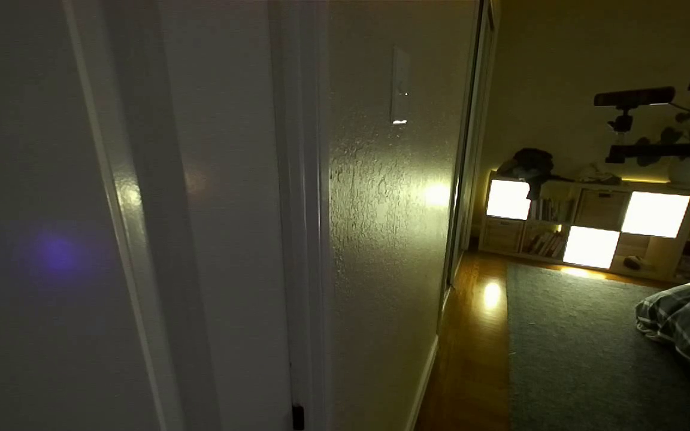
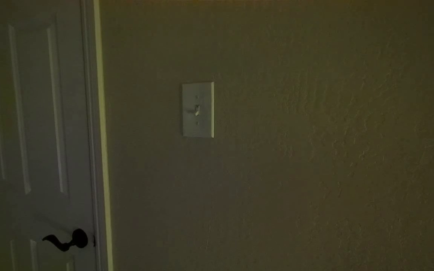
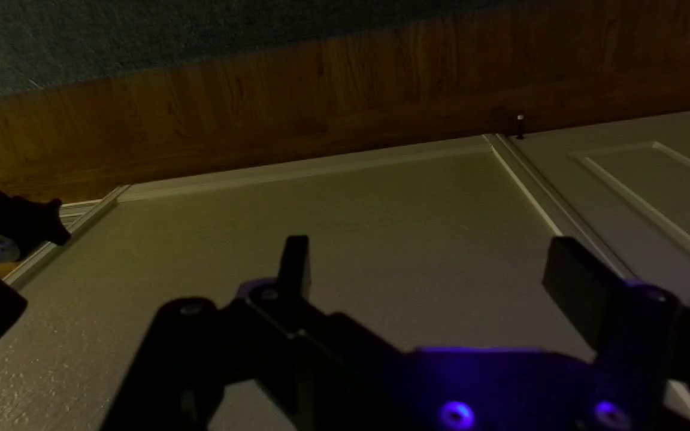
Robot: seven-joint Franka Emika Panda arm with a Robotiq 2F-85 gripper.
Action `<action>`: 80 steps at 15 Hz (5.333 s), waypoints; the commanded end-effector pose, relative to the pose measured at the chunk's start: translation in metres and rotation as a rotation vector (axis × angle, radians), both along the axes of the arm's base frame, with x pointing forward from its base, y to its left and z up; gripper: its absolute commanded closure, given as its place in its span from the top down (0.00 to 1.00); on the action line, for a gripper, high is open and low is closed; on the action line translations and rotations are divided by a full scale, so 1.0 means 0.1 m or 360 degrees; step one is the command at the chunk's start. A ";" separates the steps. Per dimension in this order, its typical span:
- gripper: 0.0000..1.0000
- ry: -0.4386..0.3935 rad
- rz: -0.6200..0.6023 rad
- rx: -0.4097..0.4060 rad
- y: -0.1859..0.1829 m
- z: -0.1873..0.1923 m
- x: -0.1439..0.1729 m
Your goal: Flip the light switch on
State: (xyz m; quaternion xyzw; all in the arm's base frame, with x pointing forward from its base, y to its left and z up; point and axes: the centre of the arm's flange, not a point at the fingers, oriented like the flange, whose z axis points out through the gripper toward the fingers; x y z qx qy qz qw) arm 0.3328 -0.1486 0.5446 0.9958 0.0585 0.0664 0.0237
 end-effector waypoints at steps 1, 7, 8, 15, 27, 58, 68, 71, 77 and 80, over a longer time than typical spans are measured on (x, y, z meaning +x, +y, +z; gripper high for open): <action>1.00 0.0000 0.0000 0.0000 0.00 0.00 0.00; 1.00 -0.0021 0.0077 0.0030 0.27 -0.09 0.38; 1.00 -0.0044 0.0087 0.0046 0.34 -0.10 0.49; 1.00 -0.0306 0.0017 0.0146 0.82 -0.13 1.22; 1.00 -0.0331 0.0073 0.0125 0.90 -0.13 1.32; 0.32 -0.0701 0.0097 0.0162 1.23 -0.40 2.75; 0.05 -0.0864 0.0030 0.0128 1.04 -0.27 3.08; 0.06 -0.0883 0.0001 0.0155 1.03 -0.15 3.06; 0.06 -0.0918 -0.0018 0.0167 1.02 -0.06 3.02; 0.05 -0.0888 0.0002 0.0109 0.97 -0.12 2.97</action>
